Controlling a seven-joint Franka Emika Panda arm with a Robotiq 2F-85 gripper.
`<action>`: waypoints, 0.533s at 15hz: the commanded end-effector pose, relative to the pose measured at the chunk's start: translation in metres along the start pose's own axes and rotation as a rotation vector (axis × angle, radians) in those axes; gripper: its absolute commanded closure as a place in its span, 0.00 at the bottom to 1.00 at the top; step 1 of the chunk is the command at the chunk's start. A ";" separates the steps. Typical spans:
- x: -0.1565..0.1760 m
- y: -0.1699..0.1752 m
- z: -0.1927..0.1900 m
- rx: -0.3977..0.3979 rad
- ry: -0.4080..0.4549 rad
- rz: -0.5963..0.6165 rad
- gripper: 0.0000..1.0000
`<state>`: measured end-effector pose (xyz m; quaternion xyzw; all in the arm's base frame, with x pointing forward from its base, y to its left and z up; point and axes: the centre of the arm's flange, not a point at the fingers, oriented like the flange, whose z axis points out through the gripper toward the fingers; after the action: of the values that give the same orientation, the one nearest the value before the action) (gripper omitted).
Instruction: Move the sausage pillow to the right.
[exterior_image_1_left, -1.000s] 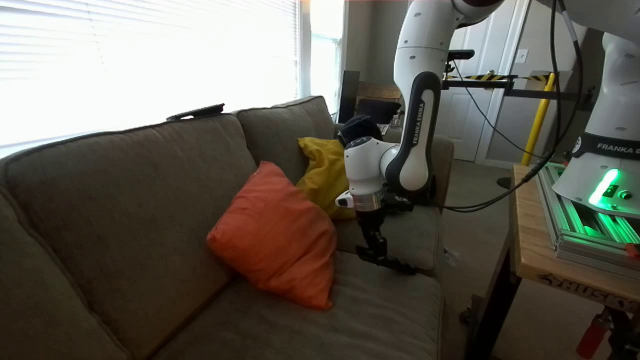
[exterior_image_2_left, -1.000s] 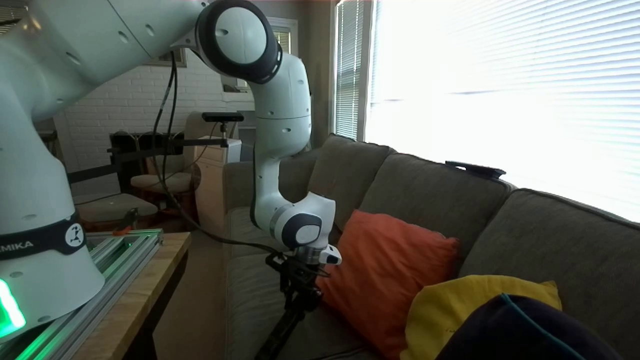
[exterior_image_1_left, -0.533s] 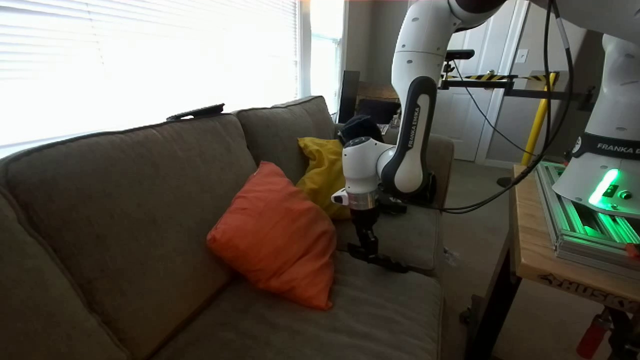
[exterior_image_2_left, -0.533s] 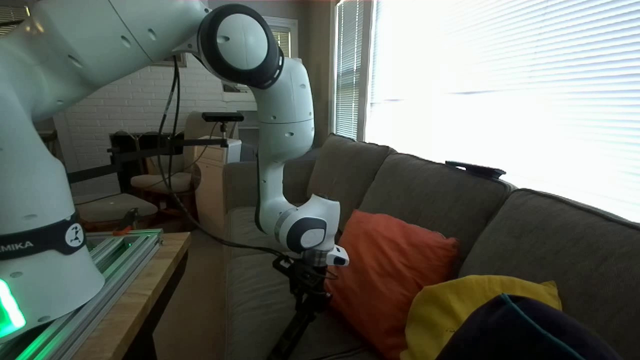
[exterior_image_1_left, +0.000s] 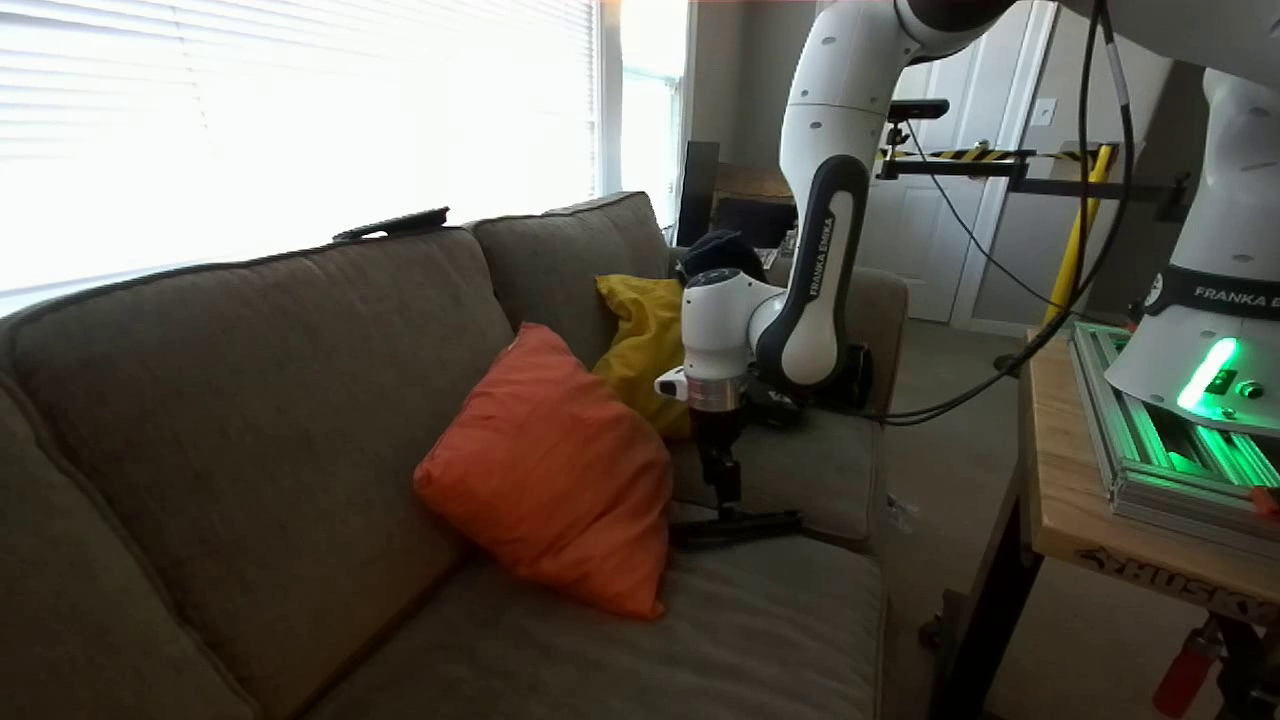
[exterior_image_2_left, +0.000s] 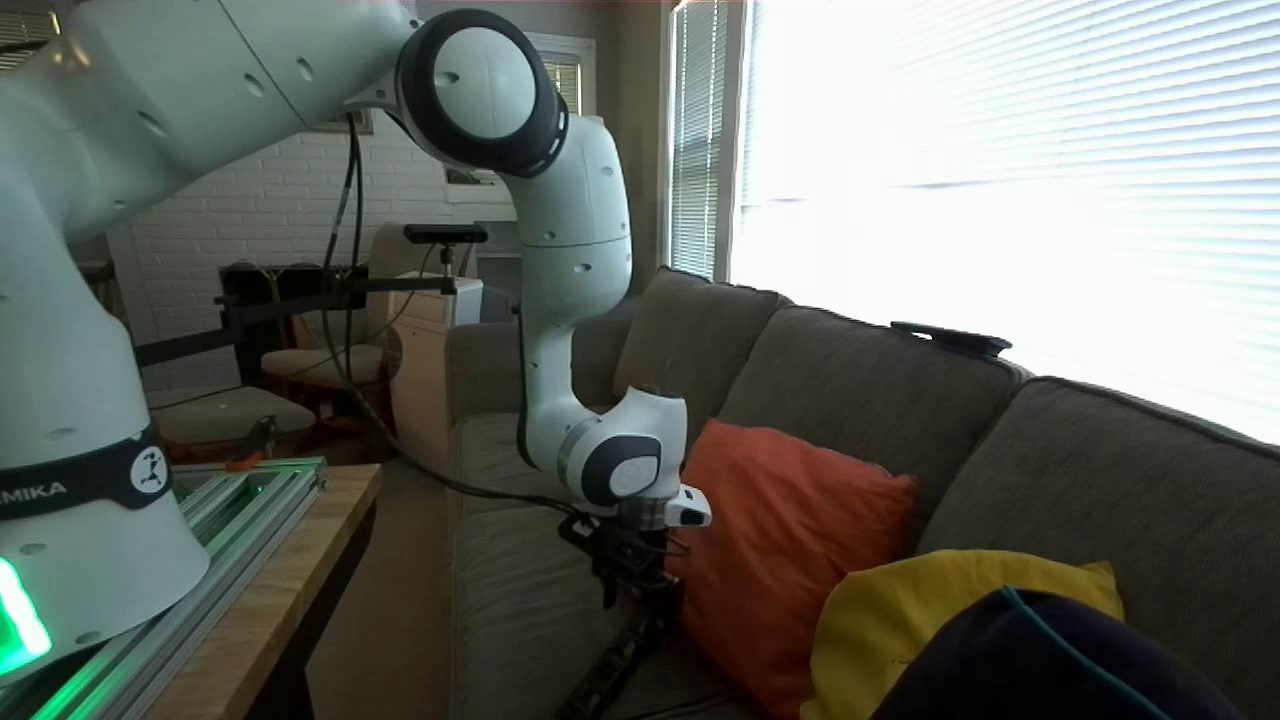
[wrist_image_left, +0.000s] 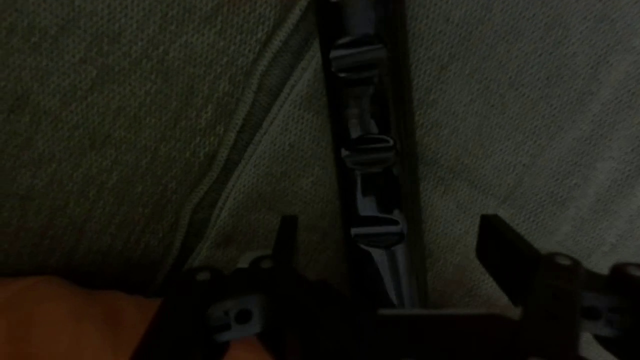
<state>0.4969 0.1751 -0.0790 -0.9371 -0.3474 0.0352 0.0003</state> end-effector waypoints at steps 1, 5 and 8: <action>0.001 -0.006 -0.005 -0.023 0.023 0.022 0.00; -0.038 -0.004 -0.063 0.002 -0.188 0.063 0.00; -0.067 0.021 -0.106 -0.026 -0.199 0.095 0.00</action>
<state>0.4809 0.1512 -0.0342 -0.9365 -0.3259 0.1232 -0.0390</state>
